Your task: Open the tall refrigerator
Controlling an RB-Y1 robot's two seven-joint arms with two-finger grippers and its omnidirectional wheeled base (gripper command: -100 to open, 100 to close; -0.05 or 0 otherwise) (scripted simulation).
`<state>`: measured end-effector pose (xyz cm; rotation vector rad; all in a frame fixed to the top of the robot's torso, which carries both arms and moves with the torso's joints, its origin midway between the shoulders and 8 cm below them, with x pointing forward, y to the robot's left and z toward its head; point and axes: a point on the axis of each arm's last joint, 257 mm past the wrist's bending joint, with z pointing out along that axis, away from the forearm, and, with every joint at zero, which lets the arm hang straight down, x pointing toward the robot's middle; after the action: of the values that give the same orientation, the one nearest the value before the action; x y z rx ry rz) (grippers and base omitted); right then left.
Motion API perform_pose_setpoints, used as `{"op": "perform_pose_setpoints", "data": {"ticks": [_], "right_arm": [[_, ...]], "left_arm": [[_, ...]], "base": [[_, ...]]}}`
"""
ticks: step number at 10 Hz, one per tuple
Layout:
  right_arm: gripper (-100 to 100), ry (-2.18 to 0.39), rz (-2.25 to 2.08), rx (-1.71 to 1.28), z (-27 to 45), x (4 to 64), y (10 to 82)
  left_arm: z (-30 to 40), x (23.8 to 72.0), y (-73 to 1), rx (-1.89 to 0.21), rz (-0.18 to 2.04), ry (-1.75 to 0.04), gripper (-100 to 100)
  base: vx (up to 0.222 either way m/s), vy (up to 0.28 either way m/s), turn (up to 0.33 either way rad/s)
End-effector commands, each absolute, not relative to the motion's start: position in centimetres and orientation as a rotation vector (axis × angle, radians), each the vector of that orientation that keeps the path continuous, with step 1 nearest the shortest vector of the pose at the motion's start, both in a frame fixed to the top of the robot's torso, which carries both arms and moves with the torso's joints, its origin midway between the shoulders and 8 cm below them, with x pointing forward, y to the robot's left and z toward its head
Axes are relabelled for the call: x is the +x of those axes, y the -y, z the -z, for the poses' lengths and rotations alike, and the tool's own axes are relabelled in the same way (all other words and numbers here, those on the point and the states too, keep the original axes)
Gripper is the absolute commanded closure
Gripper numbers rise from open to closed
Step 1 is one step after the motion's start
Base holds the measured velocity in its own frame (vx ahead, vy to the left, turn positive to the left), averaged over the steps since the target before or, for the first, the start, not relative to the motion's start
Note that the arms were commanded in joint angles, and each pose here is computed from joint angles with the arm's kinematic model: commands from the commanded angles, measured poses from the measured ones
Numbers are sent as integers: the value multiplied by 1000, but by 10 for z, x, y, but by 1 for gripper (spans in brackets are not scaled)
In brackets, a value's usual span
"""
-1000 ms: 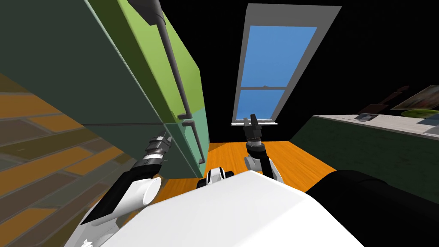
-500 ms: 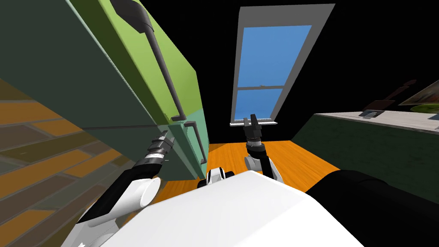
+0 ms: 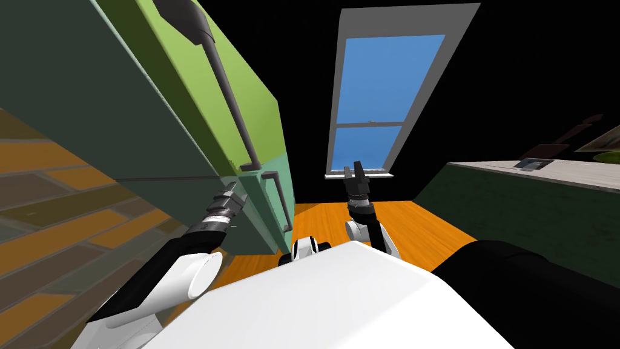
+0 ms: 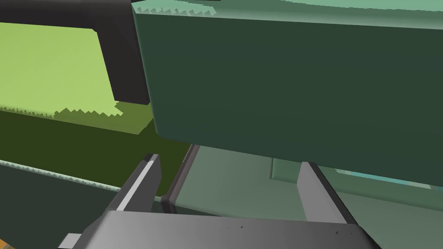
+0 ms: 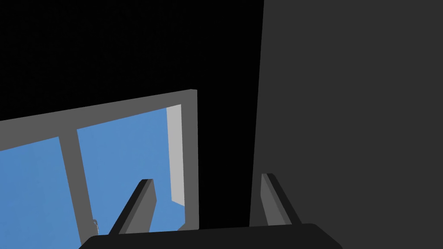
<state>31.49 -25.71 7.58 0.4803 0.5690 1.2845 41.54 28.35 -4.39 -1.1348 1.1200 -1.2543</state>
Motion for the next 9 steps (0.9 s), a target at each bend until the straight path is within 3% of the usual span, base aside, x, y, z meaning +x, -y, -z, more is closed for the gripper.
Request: {"op": "perform_pose_setpoints", "data": {"ticks": [1,4,7,8,9], "right_arm": [[0,-569,-1285,480,-76,315,257],[0,-569,-1284,480,-76,315,257],[0,-569,-1284,480,-76,315,257],[0,-569,-1284,480,-76,315,257],[0,-569,-1284,480,-76,315,257]], "left_arm": [[31,411,-272,-1123,1278,-1136,-100],[3,401,-261,-1071,1311,-1120,-100],[24,400,-270,-1134,1270,-1151,-100],[24,399,-271,-1136,1267,-1150,100],[27,399,-280,-1153,1243,-1140,100]], "base": [[16,-63,25],[4,-30,2],[-11,12,92],[-48,2,54],[2,-141,154]]}}
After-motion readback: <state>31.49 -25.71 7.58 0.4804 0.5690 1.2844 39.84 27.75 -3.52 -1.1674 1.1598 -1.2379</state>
